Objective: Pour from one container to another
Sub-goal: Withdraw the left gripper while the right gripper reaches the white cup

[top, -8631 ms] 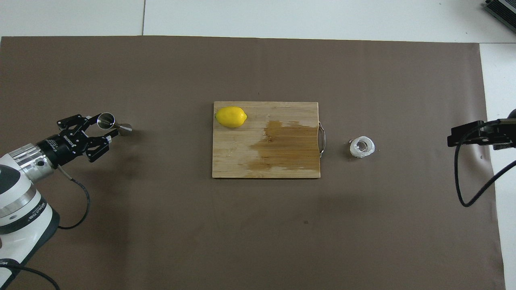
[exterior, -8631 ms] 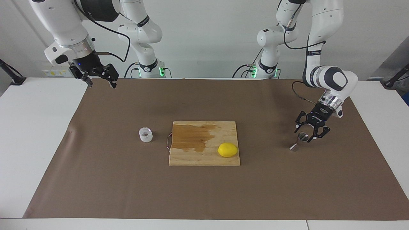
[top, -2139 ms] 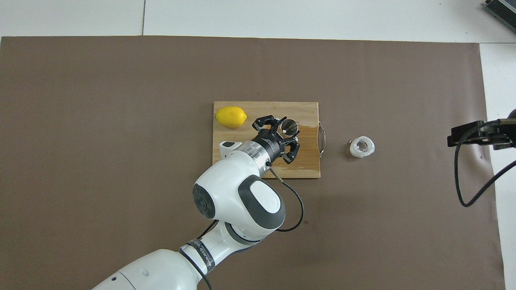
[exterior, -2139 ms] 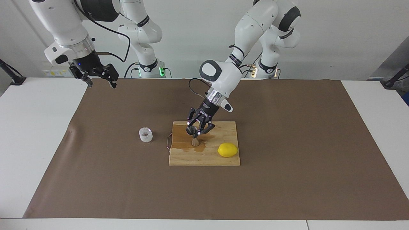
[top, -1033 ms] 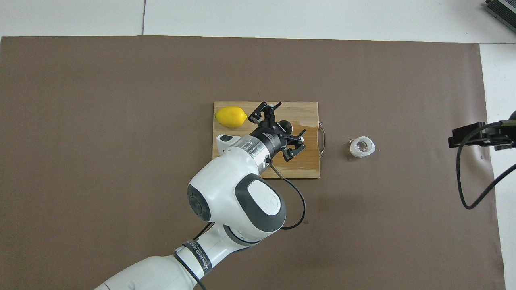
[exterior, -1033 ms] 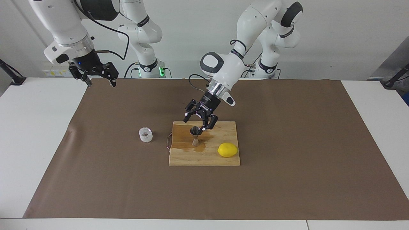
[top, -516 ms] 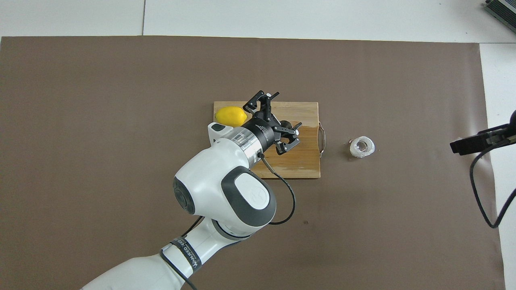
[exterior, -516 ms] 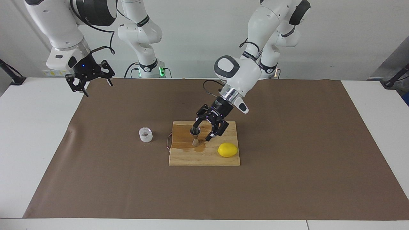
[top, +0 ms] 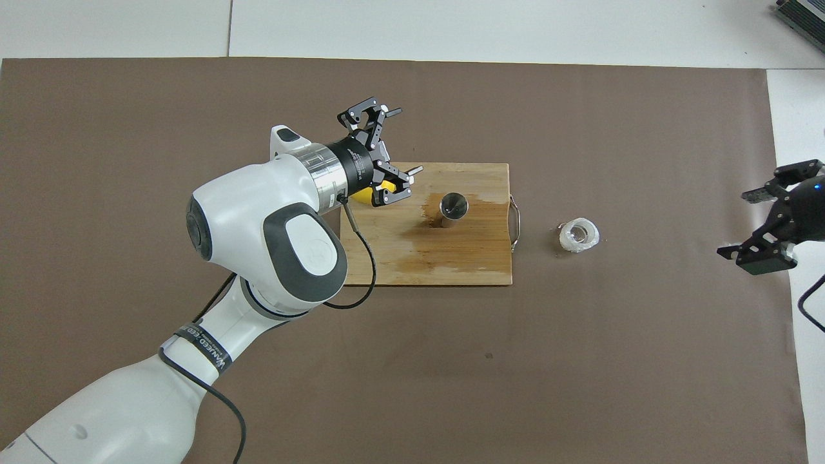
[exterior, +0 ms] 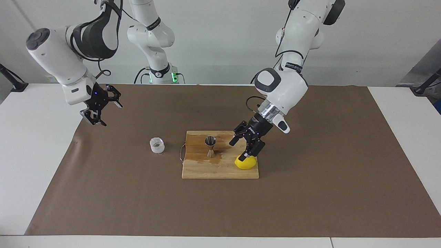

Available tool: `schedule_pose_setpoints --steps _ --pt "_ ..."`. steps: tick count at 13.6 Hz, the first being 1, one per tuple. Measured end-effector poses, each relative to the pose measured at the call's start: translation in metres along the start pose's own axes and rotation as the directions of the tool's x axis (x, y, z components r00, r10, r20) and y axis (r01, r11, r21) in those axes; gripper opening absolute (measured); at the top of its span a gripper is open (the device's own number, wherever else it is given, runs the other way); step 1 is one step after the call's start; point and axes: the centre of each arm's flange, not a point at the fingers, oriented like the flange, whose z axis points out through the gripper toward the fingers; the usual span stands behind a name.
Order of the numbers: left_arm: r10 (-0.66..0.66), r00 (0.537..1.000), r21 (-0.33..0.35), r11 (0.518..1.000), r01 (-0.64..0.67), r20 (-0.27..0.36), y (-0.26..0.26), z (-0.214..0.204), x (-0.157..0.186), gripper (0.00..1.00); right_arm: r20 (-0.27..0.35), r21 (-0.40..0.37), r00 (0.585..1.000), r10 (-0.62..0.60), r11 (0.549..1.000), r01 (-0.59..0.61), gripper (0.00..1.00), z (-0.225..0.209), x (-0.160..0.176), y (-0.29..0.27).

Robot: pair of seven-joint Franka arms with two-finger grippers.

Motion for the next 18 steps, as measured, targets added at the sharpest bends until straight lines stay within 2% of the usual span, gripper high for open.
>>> schedule_pose_setpoints --steps 4,7,9,11,12,15,18 --pt "0.202 0.974 0.175 0.967 -0.183 -0.101 0.035 -0.056 0.036 1.0 -0.17 0.066 0.98 -0.107 0.991 0.12 1.0 0.077 -0.009 0.027" --pt "0.33 0.926 0.245 0.927 -0.283 -0.182 0.044 -0.078 0.046 1.0 -0.289 0.078 0.948 -0.134 0.984 0.163 1.0 0.111 -0.007 0.027" --pt "0.441 0.871 0.313 0.877 -0.365 -0.218 0.04 -0.076 0.043 1.0 -0.398 0.083 0.907 -0.14 0.979 0.187 1.0 0.153 -0.01 0.031" --pt "0.583 0.772 0.42 0.785 -0.455 -0.255 0.033 -0.075 0.043 1.0 -0.439 0.079 0.885 -0.156 0.974 0.211 1.0 0.189 -0.013 0.036" --pt "0.638 0.729 0.458 0.741 -0.492 -0.249 0.032 -0.075 0.043 1.0 -0.455 0.078 0.875 -0.168 0.971 0.227 1.0 0.2 -0.01 0.036" --pt "0.79 0.594 0.551 0.566 -0.613 -0.15 0.036 -0.088 0.06 1.0 -0.525 0.052 0.829 -0.191 0.965 0.256 1.0 0.22 -0.005 0.03" --pt "0.903 0.43 0.614 0.349 -0.708 -0.018 0.051 -0.118 0.095 1.0 -0.535 0.043 0.817 -0.216 0.959 0.281 1.0 0.227 -0.005 0.025"
